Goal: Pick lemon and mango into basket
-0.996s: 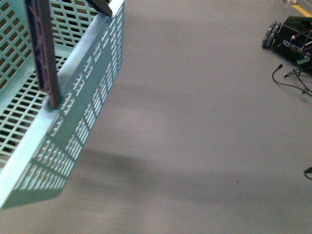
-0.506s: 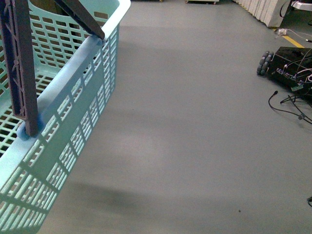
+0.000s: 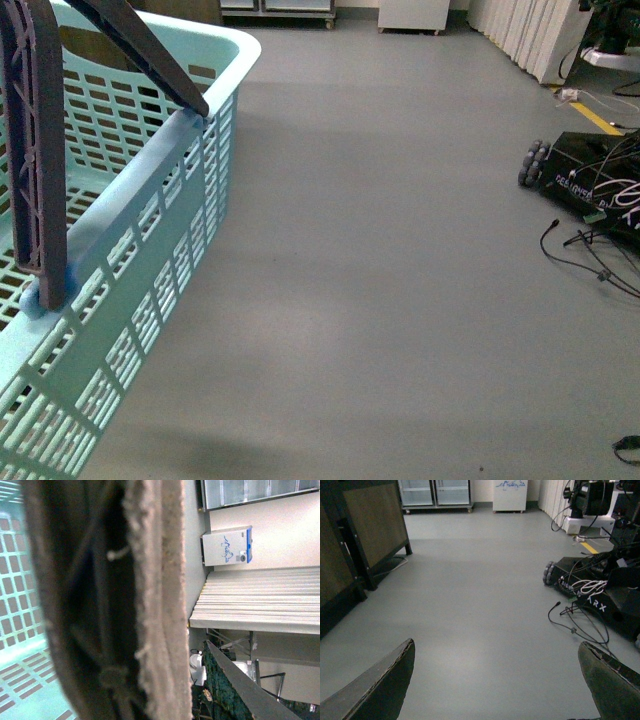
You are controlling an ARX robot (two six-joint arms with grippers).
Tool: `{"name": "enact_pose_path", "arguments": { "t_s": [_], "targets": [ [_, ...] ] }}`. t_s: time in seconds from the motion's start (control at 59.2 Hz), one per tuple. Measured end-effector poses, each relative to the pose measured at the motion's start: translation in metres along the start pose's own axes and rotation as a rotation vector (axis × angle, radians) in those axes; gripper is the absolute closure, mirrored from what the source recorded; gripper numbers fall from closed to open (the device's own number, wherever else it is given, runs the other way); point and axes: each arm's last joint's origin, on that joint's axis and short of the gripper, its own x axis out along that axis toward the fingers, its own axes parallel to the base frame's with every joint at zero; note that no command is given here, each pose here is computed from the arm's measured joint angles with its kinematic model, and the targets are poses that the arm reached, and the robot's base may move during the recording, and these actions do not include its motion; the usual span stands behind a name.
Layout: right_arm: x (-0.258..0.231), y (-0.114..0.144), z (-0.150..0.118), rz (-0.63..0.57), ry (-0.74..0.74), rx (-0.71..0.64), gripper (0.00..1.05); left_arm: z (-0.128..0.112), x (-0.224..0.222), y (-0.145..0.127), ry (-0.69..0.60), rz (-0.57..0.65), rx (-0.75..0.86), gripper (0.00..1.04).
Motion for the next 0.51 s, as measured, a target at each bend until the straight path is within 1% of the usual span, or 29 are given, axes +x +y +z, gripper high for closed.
{"name": "enact_pose_path", "arguments": {
  "t_s": [0.506],
  "targets": [
    [0.0000, 0.0000, 0.0000, 0.000, 0.000, 0.000, 0.09, 0.0000, 0.0000, 0.0000, 0.000, 0.000, 0.000, 0.78]
  ]
}}
